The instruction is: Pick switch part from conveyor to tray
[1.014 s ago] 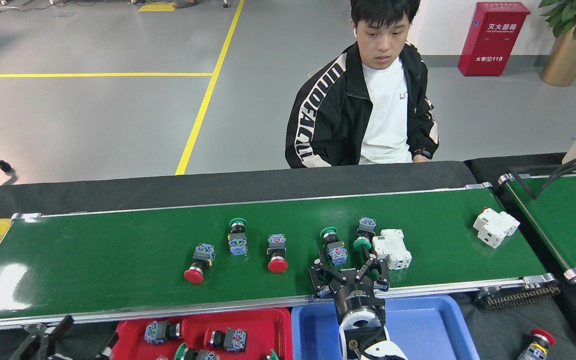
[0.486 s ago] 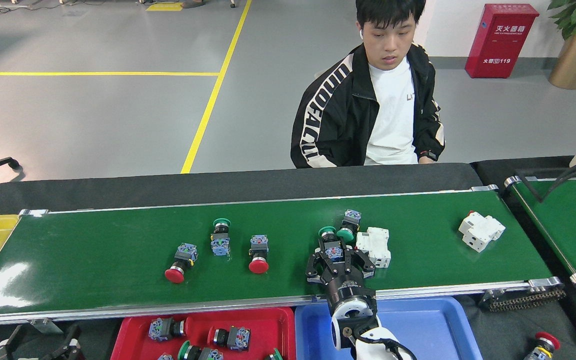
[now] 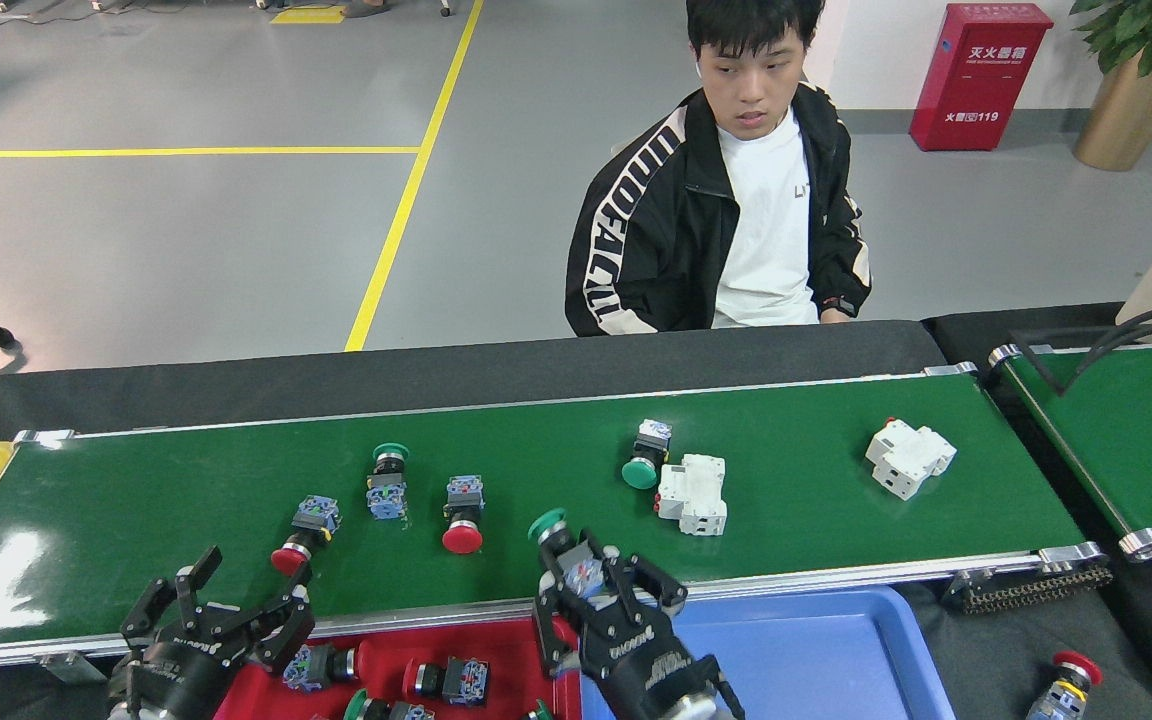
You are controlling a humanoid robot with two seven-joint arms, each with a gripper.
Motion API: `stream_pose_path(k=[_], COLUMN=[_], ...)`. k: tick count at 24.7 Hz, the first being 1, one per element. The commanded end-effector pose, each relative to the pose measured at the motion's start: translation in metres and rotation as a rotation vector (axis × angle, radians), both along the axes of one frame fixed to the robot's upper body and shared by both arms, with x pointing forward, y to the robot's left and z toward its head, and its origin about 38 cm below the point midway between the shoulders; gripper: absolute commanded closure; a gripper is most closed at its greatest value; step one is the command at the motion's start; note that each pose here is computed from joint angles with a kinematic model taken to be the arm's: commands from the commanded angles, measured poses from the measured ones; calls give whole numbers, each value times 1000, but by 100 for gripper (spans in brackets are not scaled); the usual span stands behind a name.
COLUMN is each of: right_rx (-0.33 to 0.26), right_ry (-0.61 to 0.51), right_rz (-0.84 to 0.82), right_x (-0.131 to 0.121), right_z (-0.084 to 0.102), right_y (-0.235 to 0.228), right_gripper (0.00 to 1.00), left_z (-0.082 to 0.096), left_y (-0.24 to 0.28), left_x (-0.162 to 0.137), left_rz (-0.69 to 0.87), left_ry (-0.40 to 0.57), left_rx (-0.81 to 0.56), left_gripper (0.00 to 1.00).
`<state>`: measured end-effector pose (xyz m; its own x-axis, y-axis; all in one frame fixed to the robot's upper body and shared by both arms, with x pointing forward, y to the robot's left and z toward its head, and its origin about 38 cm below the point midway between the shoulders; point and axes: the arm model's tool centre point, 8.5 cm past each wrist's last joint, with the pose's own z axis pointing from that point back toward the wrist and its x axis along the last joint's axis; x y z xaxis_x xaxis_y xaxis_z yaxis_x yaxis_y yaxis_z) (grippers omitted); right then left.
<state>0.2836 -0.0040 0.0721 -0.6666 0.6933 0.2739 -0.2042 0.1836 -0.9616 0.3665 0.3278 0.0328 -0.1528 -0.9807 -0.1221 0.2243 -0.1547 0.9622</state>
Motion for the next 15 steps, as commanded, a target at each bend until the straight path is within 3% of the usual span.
stream_pose_path(k=[1, 2, 4, 5, 7, 8, 9, 11, 15], right_rx=[19, 19, 14, 13, 19, 24, 24, 34, 34], right_ry=[-31, -18, -6, -9, -15, -20, -29, -40, -49], right_rz=[142, 158, 182, 182, 172, 167, 168, 133, -212], right_x=[-16, -21, -27, -27, -23, -21, -18, -9, 54], right_z=[5, 2, -1, 0, 3, 6, 8, 14, 34], right_y=[10, 13, 17, 17, 18, 19, 19, 17, -34], right_gripper=[60, 5, 0, 0, 0, 0, 0, 0, 0], left_z=[5, 2, 2, 4, 4, 1, -1, -1, 0], left_y=[7, 8, 11, 16, 31, 34, 34, 36, 33], left_x=[16, 24, 38, 44, 48, 48, 48, 47, 42], left_rz=[22, 26, 28, 27, 23, 9, 5, -3, -38], left_ry=[-8, 3, 12, 15, 33, 47, 54, 49, 27], left_rx=[10, 7, 15, 20, 45, 57, 63, 63, -3], left_gripper=[2, 3, 15, 26, 55, 75, 82, 89, 90])
